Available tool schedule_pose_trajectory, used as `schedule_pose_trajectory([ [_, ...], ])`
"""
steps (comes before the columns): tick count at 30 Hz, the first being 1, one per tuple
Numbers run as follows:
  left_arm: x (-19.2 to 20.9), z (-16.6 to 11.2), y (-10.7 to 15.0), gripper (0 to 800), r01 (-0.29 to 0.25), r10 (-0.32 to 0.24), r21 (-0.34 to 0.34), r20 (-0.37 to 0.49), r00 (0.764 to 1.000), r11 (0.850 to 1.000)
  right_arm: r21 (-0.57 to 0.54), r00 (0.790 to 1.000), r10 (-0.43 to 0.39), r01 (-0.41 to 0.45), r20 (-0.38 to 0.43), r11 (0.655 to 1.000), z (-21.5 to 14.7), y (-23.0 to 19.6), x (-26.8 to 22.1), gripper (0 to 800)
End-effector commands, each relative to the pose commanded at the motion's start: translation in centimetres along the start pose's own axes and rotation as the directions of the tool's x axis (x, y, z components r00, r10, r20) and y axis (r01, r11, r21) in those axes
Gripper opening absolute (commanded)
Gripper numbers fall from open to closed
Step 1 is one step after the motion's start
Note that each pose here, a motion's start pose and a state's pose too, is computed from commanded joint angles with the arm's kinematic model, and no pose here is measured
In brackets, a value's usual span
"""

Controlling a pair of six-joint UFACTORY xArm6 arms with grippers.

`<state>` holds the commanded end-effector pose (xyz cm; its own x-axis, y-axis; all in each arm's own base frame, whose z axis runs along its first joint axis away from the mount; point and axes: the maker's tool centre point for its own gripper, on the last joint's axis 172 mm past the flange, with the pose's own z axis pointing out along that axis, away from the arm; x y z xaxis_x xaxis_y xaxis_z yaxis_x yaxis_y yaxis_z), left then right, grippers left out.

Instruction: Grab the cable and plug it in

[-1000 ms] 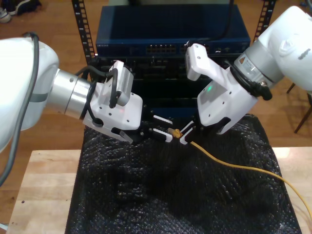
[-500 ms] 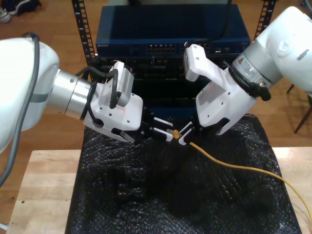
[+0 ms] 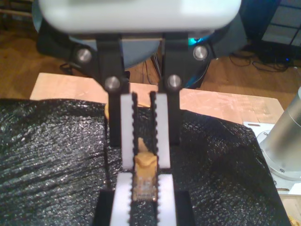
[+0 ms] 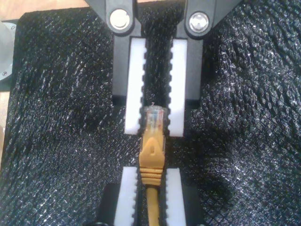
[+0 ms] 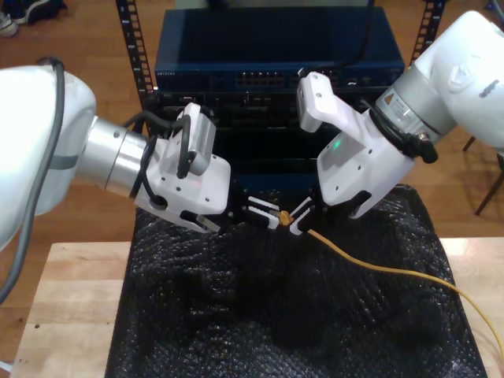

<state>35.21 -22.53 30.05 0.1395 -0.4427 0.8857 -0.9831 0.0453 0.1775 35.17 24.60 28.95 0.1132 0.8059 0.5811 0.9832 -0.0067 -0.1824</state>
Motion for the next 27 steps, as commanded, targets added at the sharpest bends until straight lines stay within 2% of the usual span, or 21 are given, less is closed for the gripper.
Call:
schedule_pose_trajectory([
  [1, 0.0, 0.1, 0.0, 29, -0.001, 0.001, -0.001, 0.000, 1.000, 1.000, 0.001, 1.000, -0.001, 0.001, 0.000, 1.000, 0.0, 0.0, 0.0, 136],
  [3, 0.0, 0.1, 0.0, 24, -0.002, 0.002, -0.001, 0.000, 1.000, 1.000, 0.010, 1.000, -0.015, 0.015, 0.003, 1.000, 0.4, -0.4, 0.4, 389],
  [5, 0.0, 0.0, 0.0, 20, -0.002, 0.002, 0.000, 0.000, 1.000, 1.000, 0.014, 1.000, -0.025, 0.025, 0.004, 1.000, 0.5, -0.6, 0.5, 507],
  [7, 0.0, 0.0, 0.0, 20, -0.002, 0.002, 0.000, 0.000, 1.000, 1.000, 0.012, 1.000, -0.028, 0.028, 0.003, 1.000, 0.4, -0.6, 0.6, 665],
  [8, 0.0, 0.0, 0.0, 20, -0.002, 0.002, 0.000, 0.000, 1.000, 1.000, 0.009, 1.000, -0.029, 0.029, 0.002, 1.000, 0.3, -0.5, 0.7, 692],
  [13, 0.1, -0.1, -0.1, 22, -0.002, 0.002, 0.001, -0.002, 1.000, 1.000, -0.015, 0.998, -0.067, 0.067, -0.003, 0.998, -0.7, -0.2, 1.5, 800],
  [17, 0.7, -0.3, 0.1, 22, 0.010, -0.011, -0.017, -0.036, 0.999, 1.000, -0.026, 0.996, -0.086, 0.086, -0.005, 0.996, -1.2, 0.0, 1.7, 800],
  [21, 1.2, -1.1, -0.6, 22, 0.064, -0.067, -0.031, -0.128, 0.989, 0.997, -0.034, 0.997, -0.080, 0.080, -0.007, 0.996, -1.5, 0.3, 1.7, 800],
  [27, 1.9, -1.6, -0.2, 21, 0.068, -0.077, -0.065, -0.162, 0.984, 0.996, -0.054, 0.996, -0.091, 0.090, -0.017, 0.994, -2.6, 0.2, 2.1, 800],
])
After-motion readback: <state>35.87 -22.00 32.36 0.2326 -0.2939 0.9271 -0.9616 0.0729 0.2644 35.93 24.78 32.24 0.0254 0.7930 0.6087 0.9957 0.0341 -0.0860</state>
